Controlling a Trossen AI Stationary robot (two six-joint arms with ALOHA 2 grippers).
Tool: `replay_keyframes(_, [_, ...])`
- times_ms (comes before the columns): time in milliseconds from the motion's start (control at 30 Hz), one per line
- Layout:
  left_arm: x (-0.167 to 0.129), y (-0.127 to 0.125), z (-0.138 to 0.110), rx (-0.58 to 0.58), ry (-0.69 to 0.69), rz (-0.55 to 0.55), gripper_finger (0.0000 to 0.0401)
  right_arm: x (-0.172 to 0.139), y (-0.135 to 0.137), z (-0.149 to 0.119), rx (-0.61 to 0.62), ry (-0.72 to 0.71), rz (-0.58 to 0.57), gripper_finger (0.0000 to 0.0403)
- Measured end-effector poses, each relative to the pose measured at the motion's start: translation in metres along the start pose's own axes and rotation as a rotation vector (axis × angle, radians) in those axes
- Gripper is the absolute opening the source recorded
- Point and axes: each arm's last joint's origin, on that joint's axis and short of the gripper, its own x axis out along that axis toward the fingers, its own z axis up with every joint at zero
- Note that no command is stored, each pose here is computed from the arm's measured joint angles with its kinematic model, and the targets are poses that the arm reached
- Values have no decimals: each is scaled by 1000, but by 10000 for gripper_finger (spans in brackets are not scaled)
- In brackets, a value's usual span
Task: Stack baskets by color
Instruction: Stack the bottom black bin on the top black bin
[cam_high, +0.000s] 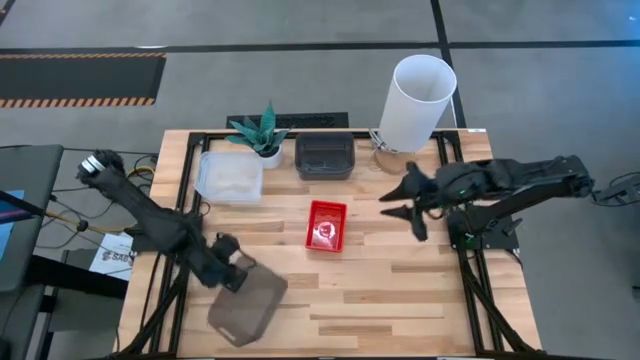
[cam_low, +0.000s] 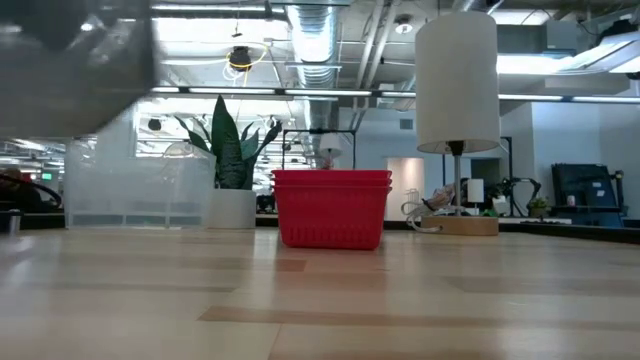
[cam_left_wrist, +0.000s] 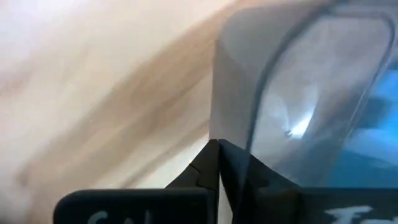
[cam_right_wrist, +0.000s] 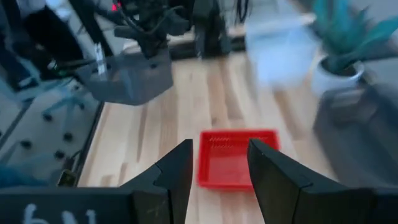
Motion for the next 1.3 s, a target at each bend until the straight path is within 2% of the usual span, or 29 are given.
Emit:
replay_keyframes(133, [-42,-16,25,142,-174,-194,0,-18,-7,8,-1,-107,-27,172])
replay_keyframes(367, [-115,-47,81,451,-539,-331,0,-27,-12,23,16,-275,-37,172])
replay_keyframes(467, [-141,-60,110,626,-662,-268,0,-23,-14,28,30,-310,-46,172])
replay_keyframes(567, [-158,-68,149,806,-716,-164,0,-13,-16,28,93,-294,-54,172])
replay_keyframes(733, [-165,-72,238,1048,-657,-53,0,5,-16,23,198,-209,-66,172])
replay_keyframes(867, [-183,-77,305,1200,-709,-31,0,17,-19,14,250,-123,-140,172])
replay_keyframes(1000, [-182,-79,363,1286,-689,55,0,27,-24,9,292,-84,-237,172])
replay_keyframes(1100, [-175,-78,394,1306,-638,108,0,31,-26,8,306,-72,-259,172])
replay_keyframes(1300, [-139,-56,429,1305,-566,270,0,30,-37,6,312,-53,-335,166])
